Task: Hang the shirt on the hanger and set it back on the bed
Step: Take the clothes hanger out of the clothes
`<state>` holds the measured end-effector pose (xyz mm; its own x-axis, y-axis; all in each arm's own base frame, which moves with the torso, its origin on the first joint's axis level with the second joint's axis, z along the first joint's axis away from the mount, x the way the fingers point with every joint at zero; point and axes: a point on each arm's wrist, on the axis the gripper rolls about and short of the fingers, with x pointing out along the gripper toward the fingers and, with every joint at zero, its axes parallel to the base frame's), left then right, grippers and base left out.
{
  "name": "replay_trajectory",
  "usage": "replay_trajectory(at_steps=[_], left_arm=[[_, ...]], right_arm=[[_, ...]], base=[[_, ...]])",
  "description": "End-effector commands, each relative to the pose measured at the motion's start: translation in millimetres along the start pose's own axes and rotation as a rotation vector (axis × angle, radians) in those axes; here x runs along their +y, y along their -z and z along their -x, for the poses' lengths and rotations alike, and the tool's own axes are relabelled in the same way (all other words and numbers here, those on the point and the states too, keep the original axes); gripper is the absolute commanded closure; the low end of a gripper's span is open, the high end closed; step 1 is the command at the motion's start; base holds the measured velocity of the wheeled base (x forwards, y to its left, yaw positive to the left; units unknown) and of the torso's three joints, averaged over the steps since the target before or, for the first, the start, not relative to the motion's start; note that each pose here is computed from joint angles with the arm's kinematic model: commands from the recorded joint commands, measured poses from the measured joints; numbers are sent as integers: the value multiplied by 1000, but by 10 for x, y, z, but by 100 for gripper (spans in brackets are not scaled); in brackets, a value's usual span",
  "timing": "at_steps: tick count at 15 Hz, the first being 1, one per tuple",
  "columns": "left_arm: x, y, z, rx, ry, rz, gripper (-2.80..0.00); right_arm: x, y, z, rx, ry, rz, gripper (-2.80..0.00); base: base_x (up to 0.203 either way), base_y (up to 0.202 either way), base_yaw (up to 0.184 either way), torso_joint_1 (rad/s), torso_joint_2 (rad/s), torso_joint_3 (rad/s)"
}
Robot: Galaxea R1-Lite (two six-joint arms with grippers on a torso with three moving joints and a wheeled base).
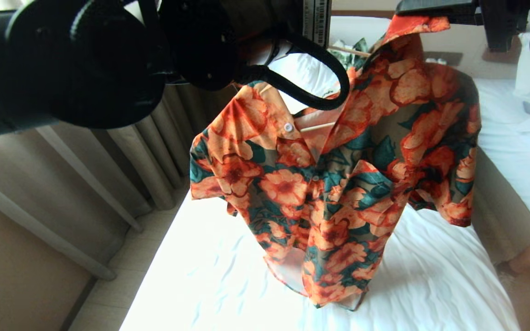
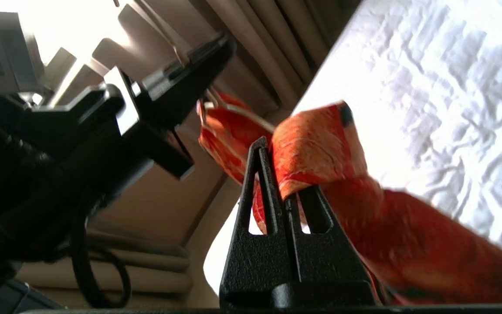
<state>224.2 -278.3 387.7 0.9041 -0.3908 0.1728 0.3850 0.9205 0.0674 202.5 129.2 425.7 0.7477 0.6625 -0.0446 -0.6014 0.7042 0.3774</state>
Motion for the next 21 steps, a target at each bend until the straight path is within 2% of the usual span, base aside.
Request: replay_trajectory(at_steps=[1,4,5,9,14,16,17,19,21], left_arm=[[2,17,-18,3,-5,-3,0],[-59,-9,28,-2,14,4,0],[-87,-16,46,-3,22,6,0],[-136,-36,86,-5,38,12,0],[-118,12,33,4,24,5,0],[-95,-8,43,1,18,6,0],[-86,-20,53,1,16,5,0],[-33,-55,69,-3,6,1,0],[13,-85,70,-17,-8,-27,0]], right_arm=[[1,9,55,28,14,-6,0],[11,-1,-16,39,10,-6,0],[23,14,-47,45,3,-6,-280],[23,77,-78,94,11,-10,-280],[138,-25,514,80,15,-10,-280],[161,-75,774,44,26,-8,-280],[173,-95,922,19,31,-6,0],[149,-7,1075,29,44,-4,0],[110,128,1134,43,34,31,0]], base=[[0,0,0,0,0,0],[0,0,0,0,0,0],[0,0,0,0,0,0],[0,0,0,0,0,0],[0,0,0,0,0,0],[0,0,0,0,0,0],[0,0,0,0,0,0],[0,0,0,0,0,0],[0,0,0,0,0,0]])
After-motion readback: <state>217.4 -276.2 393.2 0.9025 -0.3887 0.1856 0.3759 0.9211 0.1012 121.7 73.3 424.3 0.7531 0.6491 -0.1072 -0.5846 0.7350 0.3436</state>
